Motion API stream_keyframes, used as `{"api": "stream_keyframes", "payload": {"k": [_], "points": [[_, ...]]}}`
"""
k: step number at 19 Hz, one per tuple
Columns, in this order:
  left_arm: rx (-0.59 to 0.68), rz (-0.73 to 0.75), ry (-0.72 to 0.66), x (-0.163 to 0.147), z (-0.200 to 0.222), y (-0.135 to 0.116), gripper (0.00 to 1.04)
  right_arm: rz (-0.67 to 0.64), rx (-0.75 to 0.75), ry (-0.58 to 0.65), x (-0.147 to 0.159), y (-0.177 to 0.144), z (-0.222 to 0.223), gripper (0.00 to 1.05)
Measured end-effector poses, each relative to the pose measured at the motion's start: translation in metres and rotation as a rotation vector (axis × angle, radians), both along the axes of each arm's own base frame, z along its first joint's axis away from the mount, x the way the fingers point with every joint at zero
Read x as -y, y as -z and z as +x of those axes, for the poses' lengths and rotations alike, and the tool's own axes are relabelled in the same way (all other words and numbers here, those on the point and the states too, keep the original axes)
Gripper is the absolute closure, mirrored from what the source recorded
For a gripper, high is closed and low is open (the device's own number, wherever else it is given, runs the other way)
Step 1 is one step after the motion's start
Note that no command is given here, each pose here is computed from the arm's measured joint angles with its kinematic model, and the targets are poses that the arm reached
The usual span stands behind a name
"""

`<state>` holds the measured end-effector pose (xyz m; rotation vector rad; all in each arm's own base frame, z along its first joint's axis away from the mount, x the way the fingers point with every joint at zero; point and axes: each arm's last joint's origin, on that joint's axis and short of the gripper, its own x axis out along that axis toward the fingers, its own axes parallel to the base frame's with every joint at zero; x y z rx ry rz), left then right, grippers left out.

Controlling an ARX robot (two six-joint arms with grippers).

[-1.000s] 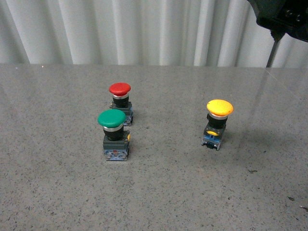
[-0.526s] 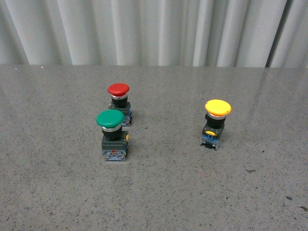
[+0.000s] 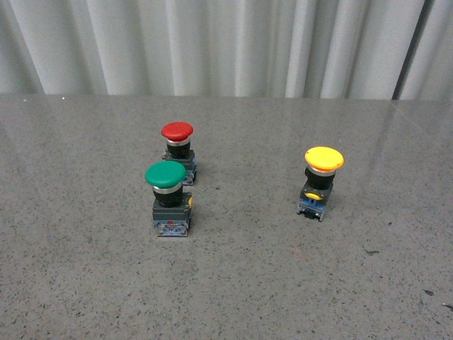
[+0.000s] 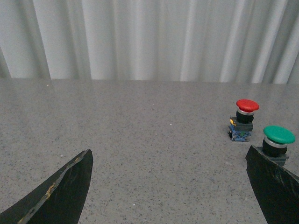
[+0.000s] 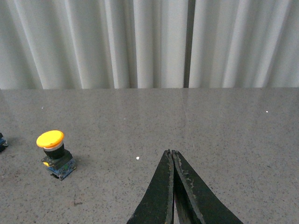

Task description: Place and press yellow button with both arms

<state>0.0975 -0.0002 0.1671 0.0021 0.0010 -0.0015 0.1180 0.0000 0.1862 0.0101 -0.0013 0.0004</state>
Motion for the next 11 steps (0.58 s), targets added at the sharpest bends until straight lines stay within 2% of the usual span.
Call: {"api": "stream_keyframes", "payload": {"k": [10, 11], "points": [[0.0, 0.0, 0.0, 0.0, 0.0, 0.0, 0.07, -0.004, 0.009, 0.0, 0.0, 0.016, -0.01, 1.03], [0.0, 0.0, 0.0, 0.0, 0.0, 0.0, 0.07, -0.004, -0.025, 0.0, 0.0, 0.02, -0.014, 1.03]]}}
